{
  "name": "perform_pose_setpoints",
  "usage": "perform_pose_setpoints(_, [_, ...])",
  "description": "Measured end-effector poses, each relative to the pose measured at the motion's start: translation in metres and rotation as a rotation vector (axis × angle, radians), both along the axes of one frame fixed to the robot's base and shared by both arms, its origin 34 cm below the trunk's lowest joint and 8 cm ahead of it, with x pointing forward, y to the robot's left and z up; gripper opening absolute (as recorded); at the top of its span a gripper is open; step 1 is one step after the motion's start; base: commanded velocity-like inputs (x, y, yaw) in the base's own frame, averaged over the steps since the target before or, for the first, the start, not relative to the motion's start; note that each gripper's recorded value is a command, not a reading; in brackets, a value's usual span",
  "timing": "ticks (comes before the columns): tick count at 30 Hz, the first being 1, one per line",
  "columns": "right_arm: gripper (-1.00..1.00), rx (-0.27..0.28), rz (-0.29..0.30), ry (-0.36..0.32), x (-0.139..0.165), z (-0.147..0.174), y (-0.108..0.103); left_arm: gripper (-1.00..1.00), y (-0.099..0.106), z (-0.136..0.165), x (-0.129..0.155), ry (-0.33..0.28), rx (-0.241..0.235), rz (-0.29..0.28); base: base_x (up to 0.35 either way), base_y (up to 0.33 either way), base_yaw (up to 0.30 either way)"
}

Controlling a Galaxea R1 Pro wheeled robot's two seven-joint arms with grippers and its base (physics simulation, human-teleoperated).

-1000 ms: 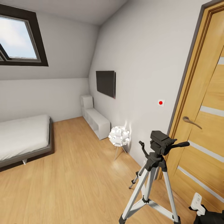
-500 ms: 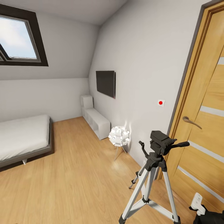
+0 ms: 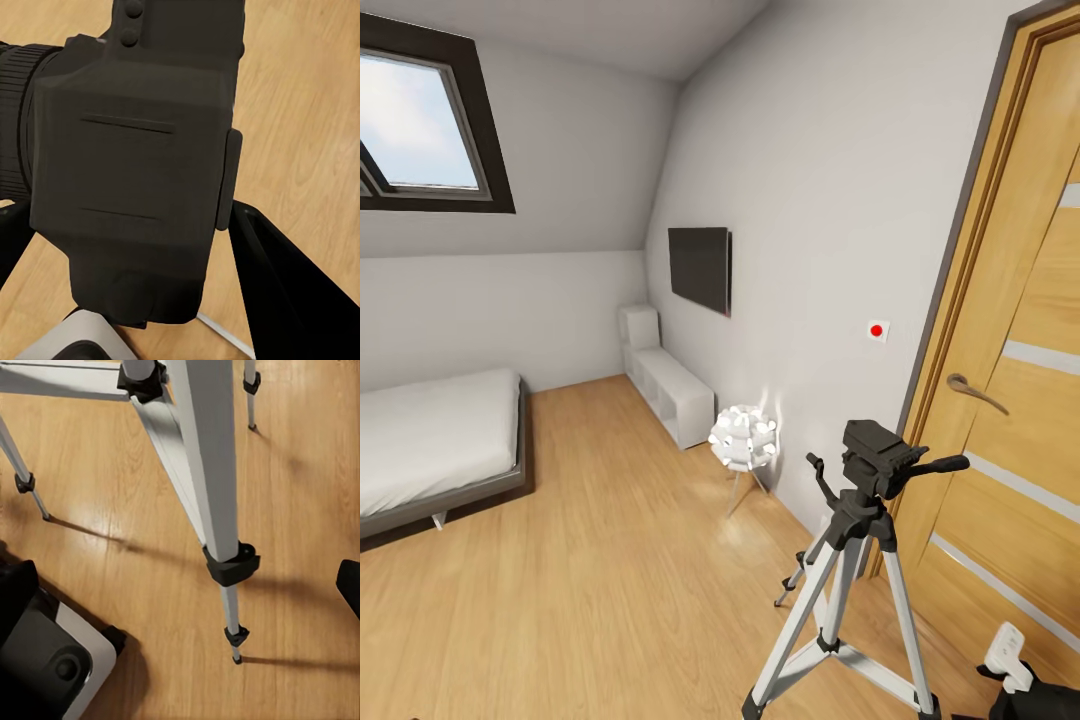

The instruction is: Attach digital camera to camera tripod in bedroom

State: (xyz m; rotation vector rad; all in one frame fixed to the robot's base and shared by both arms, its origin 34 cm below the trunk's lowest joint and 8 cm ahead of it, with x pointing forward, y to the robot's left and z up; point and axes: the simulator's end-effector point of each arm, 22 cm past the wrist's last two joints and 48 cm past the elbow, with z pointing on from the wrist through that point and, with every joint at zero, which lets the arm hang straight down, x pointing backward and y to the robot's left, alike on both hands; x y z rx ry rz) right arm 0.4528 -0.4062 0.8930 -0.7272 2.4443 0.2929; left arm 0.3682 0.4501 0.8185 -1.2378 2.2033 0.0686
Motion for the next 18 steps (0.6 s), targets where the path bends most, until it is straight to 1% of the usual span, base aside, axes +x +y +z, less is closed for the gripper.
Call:
perform_pose_setpoints(4, [1.00,0.026,0.003,-0.015,0.001,0.000,0.004,-1.00,0.000,0.000,0.000,0.000,0.000,0.000,0.000,0.000,0.000])
perform_pose_setpoints(6, [1.00,0.043,0.023,-0.041,0.003,0.000,0.008,-1.00,0.000,0.000,0.000,0.000,0.001,0.000,0.000,0.000,0.000])
perform_pose_setpoints(8, [1.00,0.048,0.037,-0.059,0.004,0.000,0.010,-1.00,0.000,0.000,0.000,0.001,0.001,-0.001,0.000,0.000,0.000])
perform_pose_setpoints(11, [1.00,0.049,0.045,-0.078,0.006,0.000,0.011,-1.00,0.000,0.000,0.000,0.001,0.001,-0.001,0.000,0.000,0.000])
perform_pose_setpoints(12, [1.00,0.038,0.036,-0.100,0.010,-0.001,0.010,-1.00,0.000,0.000,0.000,0.001,0.001,-0.001,0.000,0.000,0.000])
perform_pose_setpoints(18, [1.00,0.026,0.022,-0.118,0.014,-0.002,0.008,-1.00,0.000,0.000,0.000,0.003,0.001,-0.001,0.000,0.000,0.000])
